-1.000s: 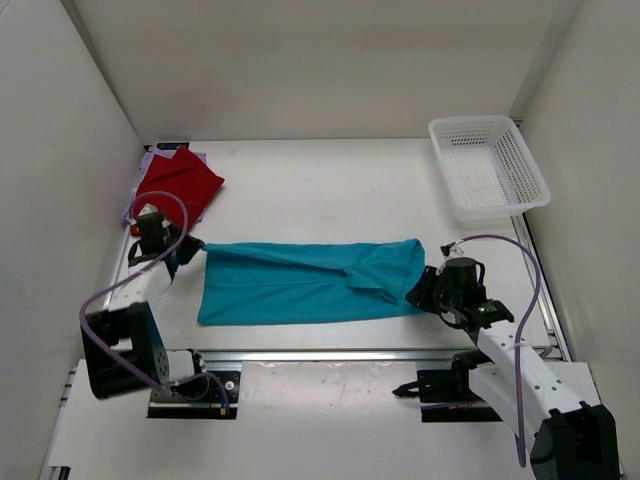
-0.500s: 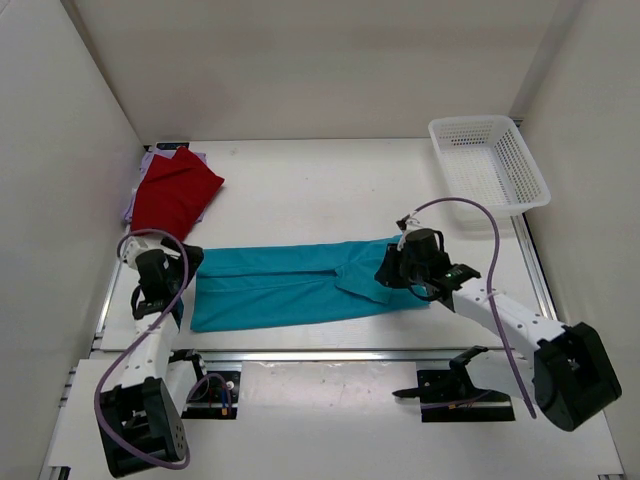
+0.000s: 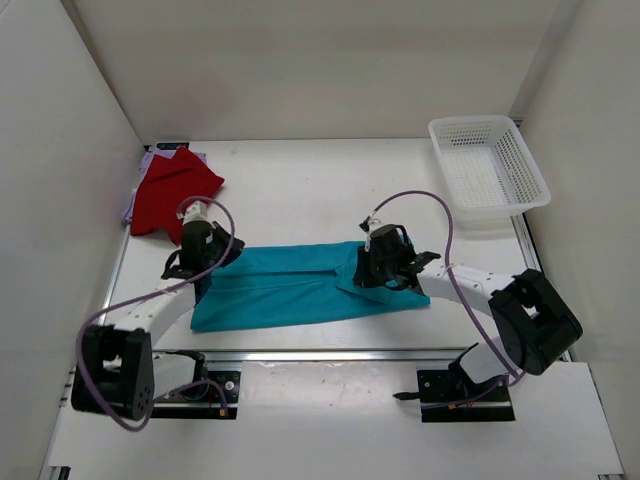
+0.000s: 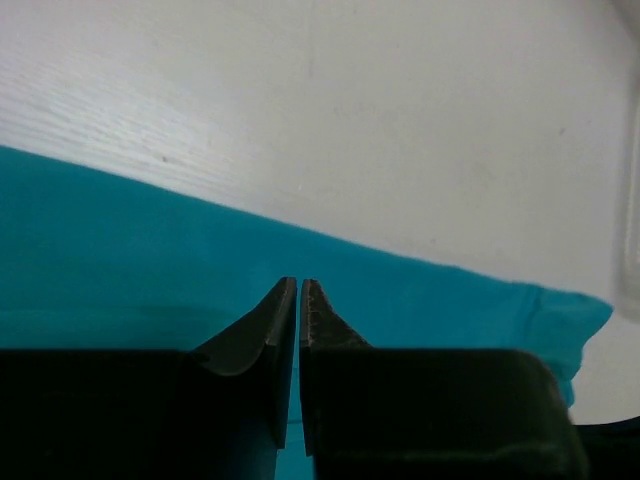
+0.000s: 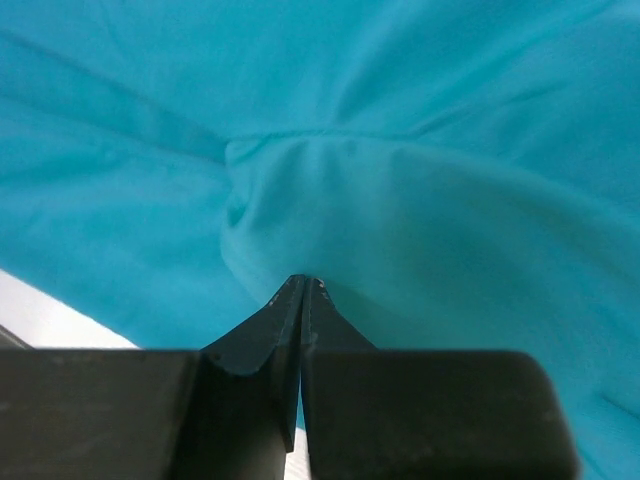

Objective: Fold and stack the t-shirts
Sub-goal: Fold the other side of the tshirt into a rectangle, then rotate the tshirt 90 degrees, then grab the bottom of the folded rectangular tshirt with both arms

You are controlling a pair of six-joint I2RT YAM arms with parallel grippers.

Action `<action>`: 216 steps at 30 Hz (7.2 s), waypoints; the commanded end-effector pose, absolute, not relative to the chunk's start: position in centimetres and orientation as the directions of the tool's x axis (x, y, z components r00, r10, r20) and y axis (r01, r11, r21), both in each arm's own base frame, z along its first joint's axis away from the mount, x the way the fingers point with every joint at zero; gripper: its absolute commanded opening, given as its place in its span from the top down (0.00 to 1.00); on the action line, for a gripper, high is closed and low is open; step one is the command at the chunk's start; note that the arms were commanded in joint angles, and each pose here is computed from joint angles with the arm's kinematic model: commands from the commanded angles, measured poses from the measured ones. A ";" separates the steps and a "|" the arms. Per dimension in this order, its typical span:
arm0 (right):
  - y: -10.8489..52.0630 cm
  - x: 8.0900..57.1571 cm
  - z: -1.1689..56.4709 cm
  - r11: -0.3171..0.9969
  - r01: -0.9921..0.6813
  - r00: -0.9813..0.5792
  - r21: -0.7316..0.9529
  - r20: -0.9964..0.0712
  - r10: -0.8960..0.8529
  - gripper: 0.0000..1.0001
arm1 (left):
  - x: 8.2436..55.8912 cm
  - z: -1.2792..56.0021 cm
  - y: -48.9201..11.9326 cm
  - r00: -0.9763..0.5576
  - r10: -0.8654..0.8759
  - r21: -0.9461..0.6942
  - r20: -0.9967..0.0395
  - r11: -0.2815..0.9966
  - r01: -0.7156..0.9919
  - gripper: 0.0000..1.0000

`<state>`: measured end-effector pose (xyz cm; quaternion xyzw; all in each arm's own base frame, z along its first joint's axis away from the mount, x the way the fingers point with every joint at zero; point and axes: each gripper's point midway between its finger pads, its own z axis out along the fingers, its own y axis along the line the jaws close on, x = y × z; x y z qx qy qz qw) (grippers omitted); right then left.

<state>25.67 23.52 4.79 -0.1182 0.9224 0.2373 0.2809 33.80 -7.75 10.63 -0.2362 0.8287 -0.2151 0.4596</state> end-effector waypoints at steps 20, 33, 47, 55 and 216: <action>11.4 36.6 9.5 0.841 -0.047 -0.662 0.539 -0.647 0.378 0.63 | 35.6 7.9 -8.7 -0.482 -0.719 -0.729 -0.500 0.650 -0.214 0.93; 10.7 37.4 7.8 0.621 -0.026 -0.693 0.784 -0.462 0.554 0.71 | 34.4 3.9 -7.8 -0.477 -0.780 -0.749 -0.406 0.583 -0.316 0.95; 9.8 38.2 6.8 0.618 0.017 -0.679 0.786 -0.445 0.584 0.67 | 33.6 2.0 -5.6 -0.438 -0.820 -0.742 -0.367 0.542 -0.393 0.97; 10.7 38.2 6.0 0.606 0.019 -0.715 0.795 -0.413 0.564 0.88 | 33.9 2.1 -5.8 -0.445 -0.813 -0.742 -0.375 0.551 -0.381 0.98; 19.7 14.2 1.3 0.684 -0.097 -0.940 0.723 -0.291 0.175 1.00 | 17.3 0.3 -18.8 -0.916 0.045 -0.465 -0.399 0.851 0.244 1.00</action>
